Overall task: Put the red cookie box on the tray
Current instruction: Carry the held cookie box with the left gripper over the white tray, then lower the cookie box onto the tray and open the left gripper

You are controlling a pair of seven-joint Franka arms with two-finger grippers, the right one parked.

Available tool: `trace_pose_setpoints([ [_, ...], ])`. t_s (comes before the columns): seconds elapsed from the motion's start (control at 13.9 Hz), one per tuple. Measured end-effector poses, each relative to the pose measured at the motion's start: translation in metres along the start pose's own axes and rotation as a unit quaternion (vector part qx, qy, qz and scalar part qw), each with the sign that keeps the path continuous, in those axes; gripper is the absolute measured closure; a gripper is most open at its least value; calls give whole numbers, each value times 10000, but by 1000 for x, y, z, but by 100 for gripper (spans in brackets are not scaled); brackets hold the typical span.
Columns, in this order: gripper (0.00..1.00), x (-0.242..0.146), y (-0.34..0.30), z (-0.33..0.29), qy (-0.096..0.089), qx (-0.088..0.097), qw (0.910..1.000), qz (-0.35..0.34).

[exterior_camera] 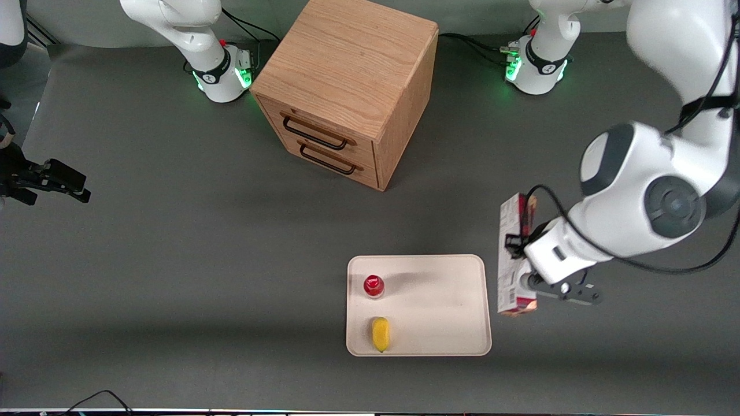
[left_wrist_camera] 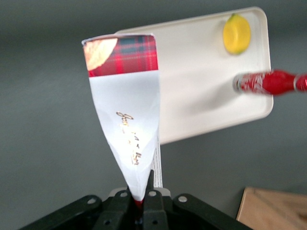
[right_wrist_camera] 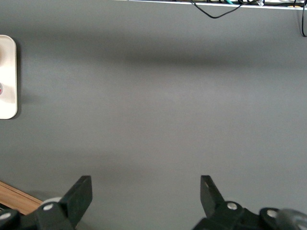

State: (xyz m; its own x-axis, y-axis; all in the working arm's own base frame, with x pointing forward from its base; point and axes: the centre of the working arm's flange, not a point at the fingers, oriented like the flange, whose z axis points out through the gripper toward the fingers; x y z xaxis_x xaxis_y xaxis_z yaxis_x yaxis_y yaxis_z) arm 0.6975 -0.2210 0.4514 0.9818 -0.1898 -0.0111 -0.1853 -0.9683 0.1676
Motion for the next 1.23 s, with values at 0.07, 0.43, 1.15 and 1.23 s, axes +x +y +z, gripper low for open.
trace_pose_setpoints([
  [0.07, 95, 12, 5, 23, 97, 65, 9999, 8],
  [0.43, 95, 36, 26, 149, 94, 419, 9991, -9],
  [1.15, 89, 43, -5, 207, 74, 563, 9982, -192],
  [1.23, 79, 44, -5, 206, 96, 554, 9982, -194],
])
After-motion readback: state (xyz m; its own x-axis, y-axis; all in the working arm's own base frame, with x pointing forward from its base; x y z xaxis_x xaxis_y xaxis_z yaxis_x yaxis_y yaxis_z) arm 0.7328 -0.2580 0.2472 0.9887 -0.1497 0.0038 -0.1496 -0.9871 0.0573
